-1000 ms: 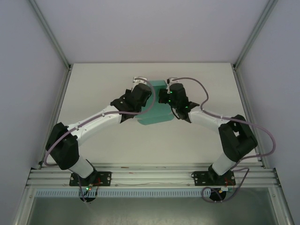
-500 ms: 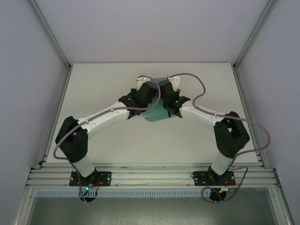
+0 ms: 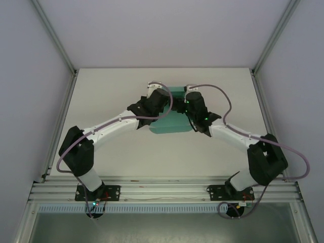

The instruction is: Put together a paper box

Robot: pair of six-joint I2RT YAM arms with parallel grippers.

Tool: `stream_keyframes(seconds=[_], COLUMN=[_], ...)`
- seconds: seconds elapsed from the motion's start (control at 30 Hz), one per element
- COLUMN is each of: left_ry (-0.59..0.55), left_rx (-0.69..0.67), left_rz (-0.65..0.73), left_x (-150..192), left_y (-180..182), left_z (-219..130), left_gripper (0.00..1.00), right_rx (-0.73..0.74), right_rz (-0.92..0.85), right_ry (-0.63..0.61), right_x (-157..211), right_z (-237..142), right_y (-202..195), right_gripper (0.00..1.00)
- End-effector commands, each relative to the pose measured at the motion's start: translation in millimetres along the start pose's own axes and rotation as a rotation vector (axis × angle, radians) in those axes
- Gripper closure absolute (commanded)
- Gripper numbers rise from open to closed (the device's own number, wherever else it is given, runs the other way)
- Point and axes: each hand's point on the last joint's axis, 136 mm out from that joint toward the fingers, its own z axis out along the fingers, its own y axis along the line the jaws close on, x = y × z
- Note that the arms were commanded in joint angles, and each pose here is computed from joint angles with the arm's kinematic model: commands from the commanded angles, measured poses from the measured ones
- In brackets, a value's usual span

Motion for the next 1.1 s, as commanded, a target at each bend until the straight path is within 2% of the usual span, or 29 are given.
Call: stream_keyframes(seconds=[0.0, 0.03, 0.1, 0.17, 0.33, 0.5, 0.67, 0.83, 0.93, 1.07], left_ry=[-0.023, -0.021, -0.016, 0.016, 0.223, 0.465, 0.630, 0.737, 0.757, 0.708], left_rx=[0.010, 0.010, 0.021, 0.088, 0.351, 0.483, 0.441, 0.309, 0.311, 0.281], left_rz=[-0.014, -0.009, 0.010, 0.088, 0.446, 0.837, 1.033, 1.183, 1.225, 1.258], left_x=[-10, -10, -9, -1, 46, 115, 137, 157, 168, 171], left_y=[10, 11, 13, 7, -16, -17, -14, -19, -29, -40], left_z=[-10, -10, -11, -10, -22, -44, -33, 11, 29, 53], left_gripper=[1.00, 1.00, 1.00, 1.00, 1.00, 1.00, 1.00, 1.00, 1.00, 1.00], right_rx=[-0.065, -0.050, -0.009, 0.039, 0.147, 0.290, 0.331, 0.333, 0.332, 0.320], right_rz=[-0.026, -0.028, -0.027, -0.009, 0.049, 0.101, 0.118, 0.126, 0.131, 0.135], right_ry=[-0.036, -0.042, -0.058, -0.080, -0.143, -0.163, -0.106, -0.056, -0.046, -0.043], right_x=[-11, -11, -15, -19, -29, -21, -7, 4, 5, 3], right_z=[-20, -26, -36, -52, -105, -151, -164, -154, -149, -145], right_y=[10, 6, -3, -15, -54, -101, -117, -121, -123, -122], right_gripper=[0.08, 0.01, 0.00, 0.00, 0.00, 0.00, 0.00, 0.00, 0.00, 0.00])
